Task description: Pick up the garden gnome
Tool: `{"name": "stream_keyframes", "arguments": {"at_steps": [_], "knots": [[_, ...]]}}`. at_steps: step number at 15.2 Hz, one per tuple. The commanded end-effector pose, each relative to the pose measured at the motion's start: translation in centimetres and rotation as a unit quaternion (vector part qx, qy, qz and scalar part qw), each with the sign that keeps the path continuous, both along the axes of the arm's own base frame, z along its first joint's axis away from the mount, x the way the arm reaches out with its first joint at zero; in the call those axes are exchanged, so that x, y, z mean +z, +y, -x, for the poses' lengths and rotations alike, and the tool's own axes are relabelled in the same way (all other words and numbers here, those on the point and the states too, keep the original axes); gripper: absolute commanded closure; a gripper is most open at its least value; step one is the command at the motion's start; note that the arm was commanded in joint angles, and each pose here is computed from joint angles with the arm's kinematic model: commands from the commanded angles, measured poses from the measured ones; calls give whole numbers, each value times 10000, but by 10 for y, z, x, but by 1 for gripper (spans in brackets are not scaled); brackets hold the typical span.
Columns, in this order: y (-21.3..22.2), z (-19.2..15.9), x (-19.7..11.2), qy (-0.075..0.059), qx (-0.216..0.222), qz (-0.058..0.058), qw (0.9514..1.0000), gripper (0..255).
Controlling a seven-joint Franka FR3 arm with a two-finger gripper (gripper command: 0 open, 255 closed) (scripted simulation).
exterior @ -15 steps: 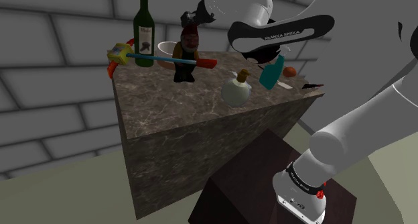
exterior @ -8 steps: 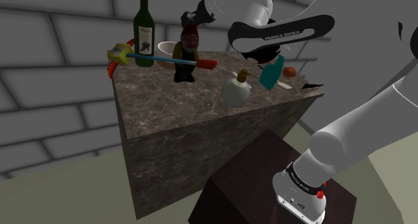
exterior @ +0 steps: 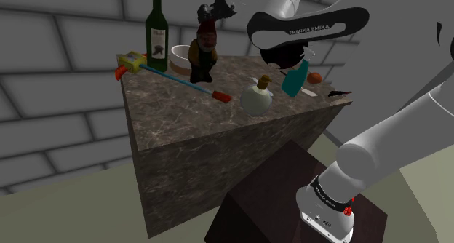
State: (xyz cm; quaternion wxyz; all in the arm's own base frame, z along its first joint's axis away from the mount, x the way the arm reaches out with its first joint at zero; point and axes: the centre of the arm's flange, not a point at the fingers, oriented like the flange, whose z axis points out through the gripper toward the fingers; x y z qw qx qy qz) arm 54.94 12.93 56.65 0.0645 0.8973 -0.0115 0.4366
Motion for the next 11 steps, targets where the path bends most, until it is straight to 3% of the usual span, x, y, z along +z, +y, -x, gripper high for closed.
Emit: {"name": "stream_keyframes", "arguments": {"at_steps": [1,11], "knots": [[-2,0,12,-11,4,-2,10000,255],[-2,0,55,-11,4,-2,10000,255]]}}
